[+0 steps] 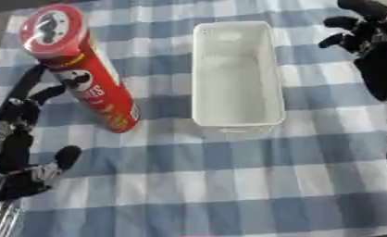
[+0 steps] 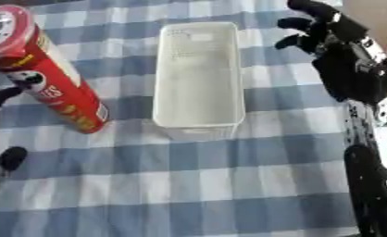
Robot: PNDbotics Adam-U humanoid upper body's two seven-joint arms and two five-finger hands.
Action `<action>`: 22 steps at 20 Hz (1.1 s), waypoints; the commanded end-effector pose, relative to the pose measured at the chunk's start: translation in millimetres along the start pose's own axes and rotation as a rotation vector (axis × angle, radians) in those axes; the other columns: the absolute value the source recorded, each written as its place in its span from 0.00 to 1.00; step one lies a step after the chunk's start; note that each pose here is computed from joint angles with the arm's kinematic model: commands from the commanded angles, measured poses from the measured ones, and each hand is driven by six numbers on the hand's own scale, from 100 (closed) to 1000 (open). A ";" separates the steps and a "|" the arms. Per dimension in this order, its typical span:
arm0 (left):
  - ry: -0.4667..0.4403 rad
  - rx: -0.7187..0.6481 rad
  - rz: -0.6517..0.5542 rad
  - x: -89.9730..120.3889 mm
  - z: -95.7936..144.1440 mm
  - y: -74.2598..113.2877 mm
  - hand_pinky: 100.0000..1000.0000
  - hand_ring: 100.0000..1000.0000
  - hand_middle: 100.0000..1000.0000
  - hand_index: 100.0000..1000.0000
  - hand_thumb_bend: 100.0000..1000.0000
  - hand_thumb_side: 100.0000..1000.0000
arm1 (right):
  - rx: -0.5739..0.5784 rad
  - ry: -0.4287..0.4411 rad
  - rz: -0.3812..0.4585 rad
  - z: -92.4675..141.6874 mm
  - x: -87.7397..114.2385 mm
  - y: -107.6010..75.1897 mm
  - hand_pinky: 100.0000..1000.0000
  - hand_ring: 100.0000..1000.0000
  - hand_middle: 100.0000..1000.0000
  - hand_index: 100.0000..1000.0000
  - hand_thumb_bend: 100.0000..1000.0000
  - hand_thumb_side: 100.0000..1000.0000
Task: Pick up objects on the table and place them in the box.
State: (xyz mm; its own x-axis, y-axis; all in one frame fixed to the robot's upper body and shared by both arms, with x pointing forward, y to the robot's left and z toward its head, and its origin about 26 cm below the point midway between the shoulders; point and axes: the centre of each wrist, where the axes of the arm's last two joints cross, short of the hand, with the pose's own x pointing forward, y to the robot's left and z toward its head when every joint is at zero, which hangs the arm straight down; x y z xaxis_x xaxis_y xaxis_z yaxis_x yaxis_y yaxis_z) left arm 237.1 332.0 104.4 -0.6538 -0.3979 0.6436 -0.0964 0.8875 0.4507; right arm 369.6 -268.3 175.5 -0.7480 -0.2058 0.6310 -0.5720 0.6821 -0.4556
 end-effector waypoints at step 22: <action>-0.026 0.065 0.009 16.3 -48.1 28.0 1.00 0.85 1.00 1.00 0.53 0.46 | 0.177 -0.129 0.142 -14.0 8.8 -2.9 0.69 0.83 0.90 0.90 0.00 1.00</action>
State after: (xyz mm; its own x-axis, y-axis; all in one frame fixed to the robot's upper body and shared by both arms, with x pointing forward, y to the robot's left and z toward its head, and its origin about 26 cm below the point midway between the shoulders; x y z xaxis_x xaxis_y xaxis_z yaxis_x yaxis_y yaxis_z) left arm 260.5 338.7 148.3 -0.6569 -0.3824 0.6498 -0.1493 0.9108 0.3850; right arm 370.5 -262.6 178.7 -0.7534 -0.2121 0.6224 -0.5745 0.6727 -0.4663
